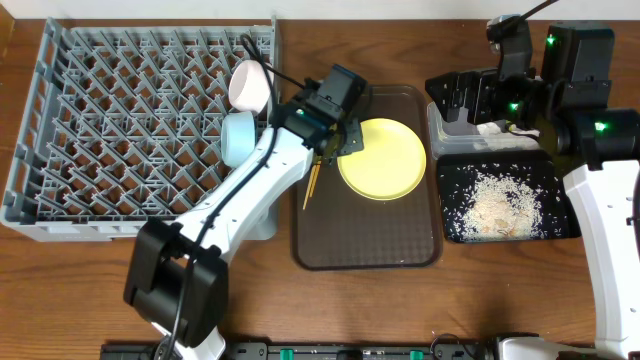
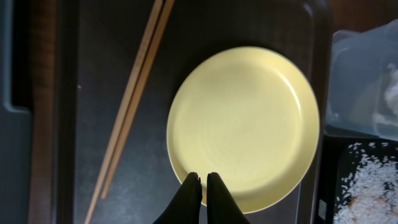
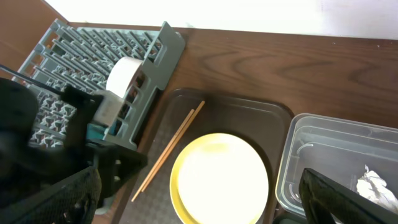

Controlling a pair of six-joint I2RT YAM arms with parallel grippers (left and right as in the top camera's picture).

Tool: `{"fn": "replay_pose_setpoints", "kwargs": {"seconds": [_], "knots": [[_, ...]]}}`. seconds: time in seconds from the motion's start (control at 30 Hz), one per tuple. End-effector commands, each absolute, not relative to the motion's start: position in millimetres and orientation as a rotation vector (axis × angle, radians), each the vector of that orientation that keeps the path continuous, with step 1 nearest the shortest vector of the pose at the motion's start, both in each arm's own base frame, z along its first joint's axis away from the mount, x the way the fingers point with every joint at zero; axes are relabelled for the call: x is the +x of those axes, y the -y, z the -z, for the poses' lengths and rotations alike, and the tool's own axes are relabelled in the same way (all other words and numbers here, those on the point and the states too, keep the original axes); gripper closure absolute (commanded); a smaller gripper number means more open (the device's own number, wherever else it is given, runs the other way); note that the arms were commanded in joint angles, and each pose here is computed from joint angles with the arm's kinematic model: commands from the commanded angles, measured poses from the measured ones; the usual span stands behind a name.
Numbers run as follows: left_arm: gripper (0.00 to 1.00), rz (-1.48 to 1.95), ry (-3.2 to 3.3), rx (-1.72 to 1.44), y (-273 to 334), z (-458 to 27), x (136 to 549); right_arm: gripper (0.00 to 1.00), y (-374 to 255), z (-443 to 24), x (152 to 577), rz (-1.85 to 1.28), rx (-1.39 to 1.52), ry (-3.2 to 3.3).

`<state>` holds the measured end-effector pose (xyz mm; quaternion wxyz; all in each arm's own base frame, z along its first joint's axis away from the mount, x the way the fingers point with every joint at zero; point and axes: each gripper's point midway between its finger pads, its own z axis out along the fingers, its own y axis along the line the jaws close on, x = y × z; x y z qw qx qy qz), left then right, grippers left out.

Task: Sort waste into correct bins and load items into the dishwasher
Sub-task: 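Grip the yellow plate edge with the left gripper, adjusting hold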

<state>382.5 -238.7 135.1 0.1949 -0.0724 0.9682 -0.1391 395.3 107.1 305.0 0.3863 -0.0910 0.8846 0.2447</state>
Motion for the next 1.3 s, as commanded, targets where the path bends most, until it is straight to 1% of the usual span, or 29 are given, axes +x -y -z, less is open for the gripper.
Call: {"fn": "replay_pose_setpoints", "kwargs": {"seconds": [0.0, 0.03, 0.07, 0.1, 0.23, 0.3, 0.37, 0.63, 0.73, 0.8, 0.9, 0.93, 1.13, 1.27], "knots": [[0.92, 0.376, -2.762, -0.291, 228.3, -124.4, 379.0, 0.01, -105.2, -309.1, 397.0, -0.621, -0.227, -2.242], [0.89, 0.369, -2.78, -0.366, 226.0, -119.7, 375.3, 0.01, -105.2, -309.1, 397.0, -0.621, -0.227, -2.242], [0.83, 0.361, -2.798, -0.454, 224.2, -112.6, 371.1, 0.01, -105.2, -309.1, 397.0, -0.621, -0.227, -2.242], [0.73, 0.35, -2.812, -0.504, 223.7, -105.3, 368.1, 0.01, -105.2, -309.1, 397.0, -0.621, -0.227, -2.242], [0.59, 0.271, -2.83, -0.653, 225.1, -71.5, 363.3, 0.01, -105.2, -309.1, 397.0, -0.621, -0.227, -2.242], [0.56, 0.267, -2.845, -0.65, 231.0, -57.2, 365.0, 0.01, -105.2, -309.0, 397.0, -0.621, -0.227, -2.242], [0.55, 0.264, -2.861, -0.644, 236.2, -43.0, 366.2, 0.01, -105.2, -309.1, 397.1, -0.621, -0.227, -2.242], [0.55, 0.224, -2.934, -0.701, 239.3, -2.1, 359.7, 0.01, -105.2, -309.0, 397.0, -0.621, -0.227, -2.242], [0.56, 0.22, -2.934, -0.717, 239.9, 4.5, 360.6, 0.01, -105.2, -309.1, 397.0, -0.621, -0.227, -2.242], [0.62, 0.224, -2.931, -0.719, 241.3, 7.6, 362.1, 0.01, -105.2, -309.0, 397.0, -0.621, -0.227, -2.242], [0.81, 0.237, -2.924, -0.71, 245.2, 11.1, 364.6, 0.01, -105.2, -309.1, 397.0, -0.621, -0.227, -2.242], [0.92, 0.233, -2.927, -0.708, 245.6, 13.5, 364.1, 0.01, -105.2, -309.0, 397.0, -0.621, -0.227, -2.242], [0.93, 0.232, -2.934, -0.664, 246.0, 13.2, 364.1, 0.01, -105.2, -309.0, 397.0, -0.621, -0.227, -2.242], [0.93, 0.272, -2.915, -0.533, 249.6, -5.0, 369.9, 0.01, -105.2, -309.0, 397.0, -0.621, -0.227, -2.242]]}}
